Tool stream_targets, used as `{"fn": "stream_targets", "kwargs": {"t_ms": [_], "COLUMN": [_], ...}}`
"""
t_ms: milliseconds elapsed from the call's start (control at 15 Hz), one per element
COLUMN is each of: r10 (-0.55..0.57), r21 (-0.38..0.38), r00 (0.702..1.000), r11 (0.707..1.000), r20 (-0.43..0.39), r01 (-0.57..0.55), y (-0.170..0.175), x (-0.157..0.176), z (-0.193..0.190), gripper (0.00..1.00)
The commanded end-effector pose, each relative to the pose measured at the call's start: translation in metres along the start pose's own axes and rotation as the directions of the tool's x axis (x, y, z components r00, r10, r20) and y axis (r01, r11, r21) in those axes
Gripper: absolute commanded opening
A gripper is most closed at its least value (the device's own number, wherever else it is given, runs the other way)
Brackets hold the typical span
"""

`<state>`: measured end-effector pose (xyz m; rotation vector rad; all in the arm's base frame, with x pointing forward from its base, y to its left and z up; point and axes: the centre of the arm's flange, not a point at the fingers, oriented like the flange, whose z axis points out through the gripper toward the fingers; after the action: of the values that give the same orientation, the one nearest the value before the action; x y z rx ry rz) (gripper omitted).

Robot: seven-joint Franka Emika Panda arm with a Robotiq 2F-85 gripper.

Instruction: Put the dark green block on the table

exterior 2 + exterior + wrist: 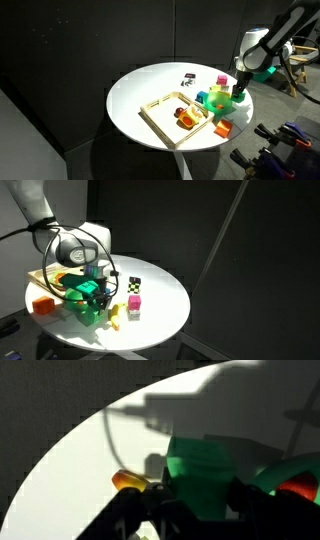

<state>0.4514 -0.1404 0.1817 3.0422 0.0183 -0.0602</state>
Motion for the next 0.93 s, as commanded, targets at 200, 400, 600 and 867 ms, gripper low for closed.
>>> {"fn": "stream_targets", "kwargs": {"t_ms": [200, 400, 600, 867], "r10": [-0.002, -0.010, -0.016, -0.026], "r21": [0.000, -0.002, -0.005, -0.004], "r00": [1.000, 1.000, 1.000, 0.999], "r11": [1.000, 1.000, 1.000, 1.000], "r20": [0.000, 0.007, 0.008, -0.021], "r01": [0.002, 0.010, 0.016, 0.026], "y": [0.000, 0.000, -0.001, -0.003], "x": [-0.002, -0.007, -0.010, -0.013], "z": [0.001, 0.006, 0.013, 0.022], "gripper": [0.25, 0.25, 0.25, 0.25]}}
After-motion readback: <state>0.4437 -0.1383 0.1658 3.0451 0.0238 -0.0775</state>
